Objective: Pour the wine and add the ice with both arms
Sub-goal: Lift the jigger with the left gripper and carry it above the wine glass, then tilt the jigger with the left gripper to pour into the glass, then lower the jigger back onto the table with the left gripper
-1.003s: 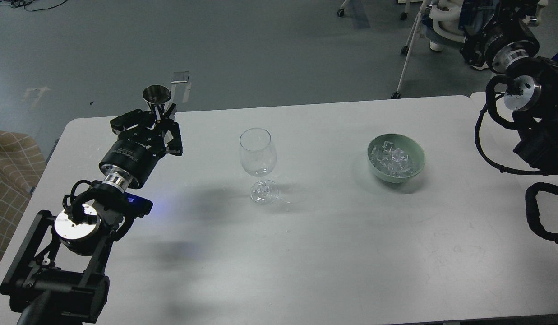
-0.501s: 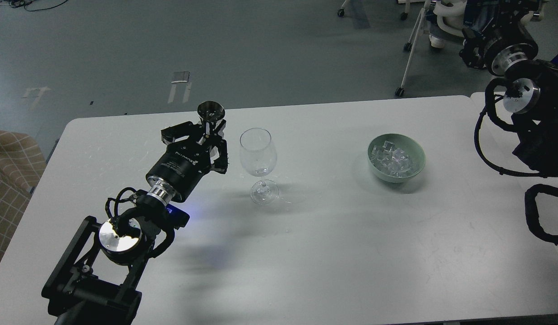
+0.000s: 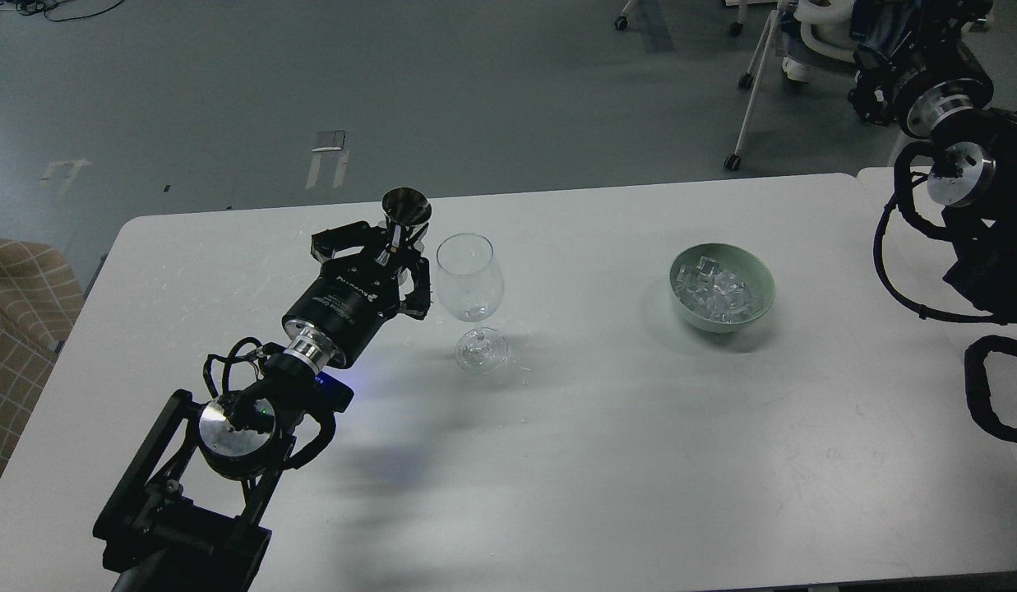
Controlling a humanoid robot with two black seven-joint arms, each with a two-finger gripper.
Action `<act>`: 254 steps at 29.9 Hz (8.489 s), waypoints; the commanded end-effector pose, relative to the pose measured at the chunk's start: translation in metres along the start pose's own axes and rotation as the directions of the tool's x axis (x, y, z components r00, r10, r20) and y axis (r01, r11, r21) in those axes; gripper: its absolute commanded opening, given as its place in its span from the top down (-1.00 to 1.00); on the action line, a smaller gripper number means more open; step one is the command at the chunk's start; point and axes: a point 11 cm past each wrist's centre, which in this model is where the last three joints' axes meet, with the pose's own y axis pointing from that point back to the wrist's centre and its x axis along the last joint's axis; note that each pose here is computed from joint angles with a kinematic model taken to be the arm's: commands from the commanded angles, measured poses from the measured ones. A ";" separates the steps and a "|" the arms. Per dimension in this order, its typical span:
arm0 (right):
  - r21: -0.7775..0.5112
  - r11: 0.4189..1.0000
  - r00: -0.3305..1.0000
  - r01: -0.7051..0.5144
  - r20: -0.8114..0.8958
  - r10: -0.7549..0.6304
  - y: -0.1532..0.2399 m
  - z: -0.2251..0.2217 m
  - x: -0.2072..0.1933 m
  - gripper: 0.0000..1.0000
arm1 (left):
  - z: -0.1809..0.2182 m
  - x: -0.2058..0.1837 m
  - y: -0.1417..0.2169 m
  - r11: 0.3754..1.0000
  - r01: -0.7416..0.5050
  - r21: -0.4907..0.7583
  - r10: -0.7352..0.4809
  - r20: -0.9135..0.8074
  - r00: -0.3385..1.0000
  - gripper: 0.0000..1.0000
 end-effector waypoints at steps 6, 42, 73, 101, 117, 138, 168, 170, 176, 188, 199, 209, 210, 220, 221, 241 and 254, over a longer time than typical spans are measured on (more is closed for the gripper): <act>-0.003 1.000 1.000 -0.001 0.000 0.001 0.001 0.002 0.001 -1.00 | -0.001 -0.002 -0.003 1.000 -0.006 0.020 0.004 0.090 0.996 0.70; -0.001 1.000 1.000 0.003 0.000 -0.003 0.000 0.001 0.000 -1.00 | 0.048 -0.045 -0.019 1.000 0.026 -0.008 -0.018 0.542 0.840 0.70; 0.014 1.000 1.000 0.001 0.001 -0.001 0.000 -0.007 0.005 -1.00 | 0.064 -0.094 -0.024 0.992 0.120 0.043 -0.112 0.743 0.660 0.70; 0.015 1.000 1.000 -0.001 0.005 0.001 0.001 -0.007 0.006 -1.00 | 0.066 -0.098 -0.023 0.988 0.138 0.070 -0.135 0.822 0.553 0.70; 0.016 1.000 1.000 -0.001 0.006 0.001 0.001 -0.007 0.006 -1.00 | 0.065 -0.098 -0.023 0.987 0.137 0.083 -0.141 0.854 0.501 0.70; 0.017 1.000 1.000 -0.003 0.005 0.003 0.001 -0.008 0.007 -1.00 | 0.062 -0.108 -0.020 0.988 0.113 0.108 -0.138 0.943 0.304 0.70; -0.028 0.997 0.997 -0.070 -0.027 0.069 0.012 0.014 0.032 -1.00 | 0.120 0.027 0.017 0.972 0.099 -0.212 -0.070 0.140 0.988 0.70; -0.033 0.996 0.996 -0.081 -0.031 0.080 0.013 0.016 0.036 -1.00 | 0.121 0.048 0.020 0.971 0.079 -0.227 -0.060 0.090 0.994 0.70; -0.040 0.991 0.991 -0.125 -0.052 0.123 0.019 0.019 0.053 -1.00 | 0.101 0.118 0.009 0.970 -0.032 -0.239 0.018 -0.058 0.998 0.70; -0.064 0.983 0.983 -0.171 -0.074 0.166 0.031 0.030 0.076 -1.00 | 0.110 0.151 -0.004 0.944 -0.178 -0.279 0.136 -0.163 0.977 0.68; -0.078 0.980 0.981 -0.183 -0.076 0.177 0.036 0.038 0.082 -1.00 | 0.143 0.153 0.012 0.917 -0.188 -0.352 0.140 -0.159 0.977 0.63; -0.070 0.983 0.984 -0.171 -0.071 0.166 0.032 0.035 0.076 -1.00 | 0.147 0.158 0.019 0.910 -0.205 -0.361 0.157 -0.157 0.975 0.27; -0.070 0.983 0.984 -0.169 -0.070 0.164 0.032 0.035 0.075 -1.00 | 0.146 0.159 0.020 0.909 -0.208 -0.362 0.160 -0.159 0.974 0.20; -0.068 0.983 0.983 -0.171 -0.073 0.166 0.032 0.033 0.077 -1.00 | 0.146 0.164 0.023 0.904 -0.222 -0.364 0.172 -0.164 0.971 0.03; -0.070 0.983 0.983 -0.171 -0.073 0.166 0.032 0.033 0.077 -1.00 | 0.146 0.164 0.023 0.904 -0.222 -0.364 0.172 -0.164 0.971 0.03; -0.057 0.984 0.984 -0.170 -0.069 0.166 0.031 0.027 0.078 -1.00 | 0.163 0.153 0.022 0.902 -0.195 -0.385 0.154 -0.135 0.979 -0.75; 0.097 0.995 0.987 0.034 -0.159 -0.019 0.027 -0.058 0.050 -1.00 | 0.201 0.025 -0.020 0.928 0.066 -0.367 -0.046 0.065 0.997 -0.89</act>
